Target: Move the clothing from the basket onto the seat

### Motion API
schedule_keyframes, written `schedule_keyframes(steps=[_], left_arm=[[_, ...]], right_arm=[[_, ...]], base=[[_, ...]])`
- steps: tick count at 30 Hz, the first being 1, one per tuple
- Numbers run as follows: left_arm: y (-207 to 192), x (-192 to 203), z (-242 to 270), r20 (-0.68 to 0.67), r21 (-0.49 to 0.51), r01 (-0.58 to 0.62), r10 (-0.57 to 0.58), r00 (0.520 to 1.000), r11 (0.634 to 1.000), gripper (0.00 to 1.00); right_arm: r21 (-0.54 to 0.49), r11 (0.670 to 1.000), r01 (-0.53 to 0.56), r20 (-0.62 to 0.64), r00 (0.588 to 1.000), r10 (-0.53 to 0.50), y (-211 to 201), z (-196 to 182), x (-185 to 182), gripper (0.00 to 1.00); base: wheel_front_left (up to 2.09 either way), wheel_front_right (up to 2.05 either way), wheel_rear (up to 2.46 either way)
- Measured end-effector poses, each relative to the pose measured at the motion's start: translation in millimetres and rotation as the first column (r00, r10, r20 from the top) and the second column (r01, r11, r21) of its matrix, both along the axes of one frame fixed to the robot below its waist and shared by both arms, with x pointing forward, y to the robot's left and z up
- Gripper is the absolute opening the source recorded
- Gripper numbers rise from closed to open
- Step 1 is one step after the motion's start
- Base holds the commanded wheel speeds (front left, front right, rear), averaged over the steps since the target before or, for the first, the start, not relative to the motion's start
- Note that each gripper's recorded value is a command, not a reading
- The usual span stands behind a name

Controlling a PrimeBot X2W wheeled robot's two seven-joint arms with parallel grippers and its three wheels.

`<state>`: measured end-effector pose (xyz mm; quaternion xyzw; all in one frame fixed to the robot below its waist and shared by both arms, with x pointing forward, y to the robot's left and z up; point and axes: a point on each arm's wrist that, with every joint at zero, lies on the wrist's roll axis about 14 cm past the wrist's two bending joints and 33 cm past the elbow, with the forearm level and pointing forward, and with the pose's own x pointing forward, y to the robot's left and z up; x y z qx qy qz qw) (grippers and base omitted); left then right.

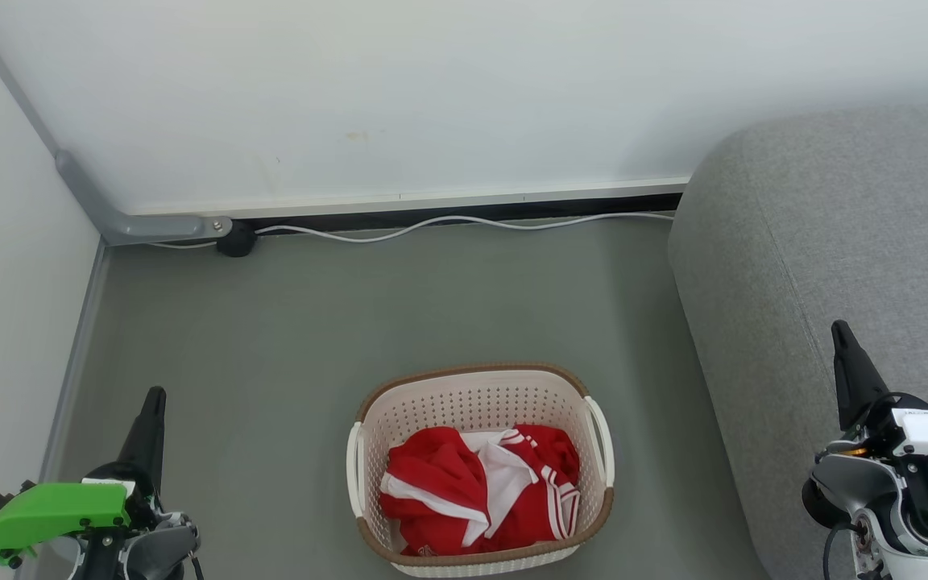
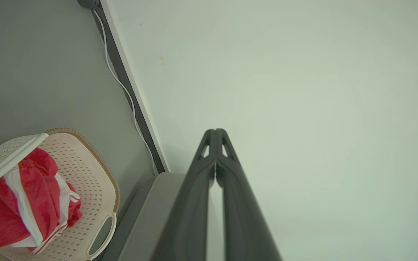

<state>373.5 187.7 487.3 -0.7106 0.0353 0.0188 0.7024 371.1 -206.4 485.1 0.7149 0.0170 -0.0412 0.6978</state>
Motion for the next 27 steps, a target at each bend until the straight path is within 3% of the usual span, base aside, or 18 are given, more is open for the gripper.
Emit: schedule_keyframes(steps=[27], left_arm=[[0.0, 0.0, 0.0, 0.000, 0.000, 0.000, 0.000, 1.000, 1.000, 0.00]], right_arm=[[0.000, 1.000, 0.000, 0.000, 1.000, 0.000, 0.0, 0.0, 0.0, 0.00]], base=[[0.00, 0.00, 0.00]])
